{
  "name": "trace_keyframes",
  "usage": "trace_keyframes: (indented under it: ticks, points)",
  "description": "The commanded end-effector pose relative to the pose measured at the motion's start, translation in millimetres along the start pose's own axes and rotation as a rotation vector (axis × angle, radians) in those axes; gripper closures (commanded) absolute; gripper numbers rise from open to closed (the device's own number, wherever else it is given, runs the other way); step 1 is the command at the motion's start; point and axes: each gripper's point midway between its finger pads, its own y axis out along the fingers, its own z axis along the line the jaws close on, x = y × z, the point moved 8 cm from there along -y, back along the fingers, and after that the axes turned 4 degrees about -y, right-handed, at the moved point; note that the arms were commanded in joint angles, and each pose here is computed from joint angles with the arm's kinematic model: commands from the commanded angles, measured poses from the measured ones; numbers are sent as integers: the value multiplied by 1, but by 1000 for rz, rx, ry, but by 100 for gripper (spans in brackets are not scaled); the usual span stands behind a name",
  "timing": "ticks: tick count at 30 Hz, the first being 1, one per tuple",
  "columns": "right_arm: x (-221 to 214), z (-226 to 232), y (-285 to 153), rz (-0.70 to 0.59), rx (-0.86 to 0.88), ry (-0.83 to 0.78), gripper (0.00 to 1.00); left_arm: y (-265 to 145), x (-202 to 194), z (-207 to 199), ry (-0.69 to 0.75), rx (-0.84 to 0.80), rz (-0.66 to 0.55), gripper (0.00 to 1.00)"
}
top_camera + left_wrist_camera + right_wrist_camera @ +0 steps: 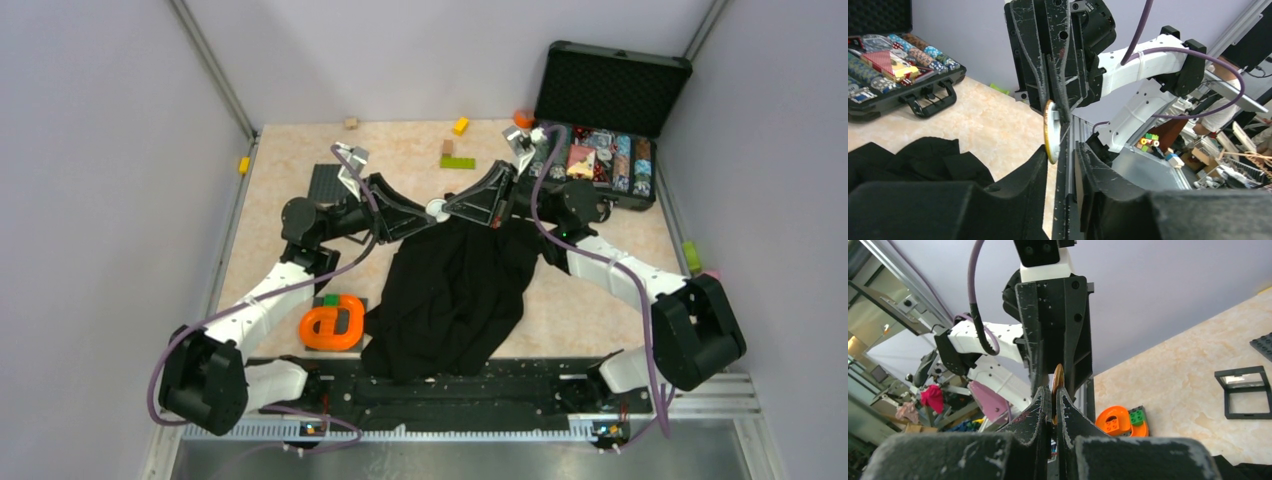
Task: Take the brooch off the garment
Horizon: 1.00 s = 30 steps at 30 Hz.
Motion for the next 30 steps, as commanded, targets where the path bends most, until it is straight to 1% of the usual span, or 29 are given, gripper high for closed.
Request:
trace_keyframes:
  ticks: [1,3,7,10,11,12,14,15,16,18,22,26,28,30]
  points:
    - [16,15,7,-23,78,-58,100,3,7,-3,41,-42,-5,74]
    - [15,15,7,-19,82,-58,100,4,9,-3,38,-44,-6,82]
    - [14,15,6,-10,86,-63,100,7,13,-2,26,-46,-15,87]
    - [12,14,6,-3,84,-67,100,7,13,0,20,-42,-21,88]
    - [12,14,5,-1,84,-68,100,7,13,-1,20,-43,-20,88]
    - [12,14,5,2,82,-70,100,7,13,-1,20,-44,-20,85]
    - [11,12,5,15,78,-72,100,6,13,-2,17,-43,-23,70]
    - [10,12,6,22,77,-71,100,5,14,-2,14,-38,-27,66]
    - [10,11,6,29,75,-70,100,3,14,-2,11,-31,-33,65]
    - [10,11,6,36,75,-66,100,-2,16,-2,17,-20,-44,66]
    - [9,12,6,48,77,-60,100,-9,18,-1,20,4,-55,73]
    - [8,11,6,57,76,-53,100,-9,18,-2,12,2,-58,75]
    - [7,10,6,58,74,-48,100,-9,18,-2,4,-1,-53,75]
    - [7,9,7,61,70,-48,100,-8,17,-1,1,1,-45,71]
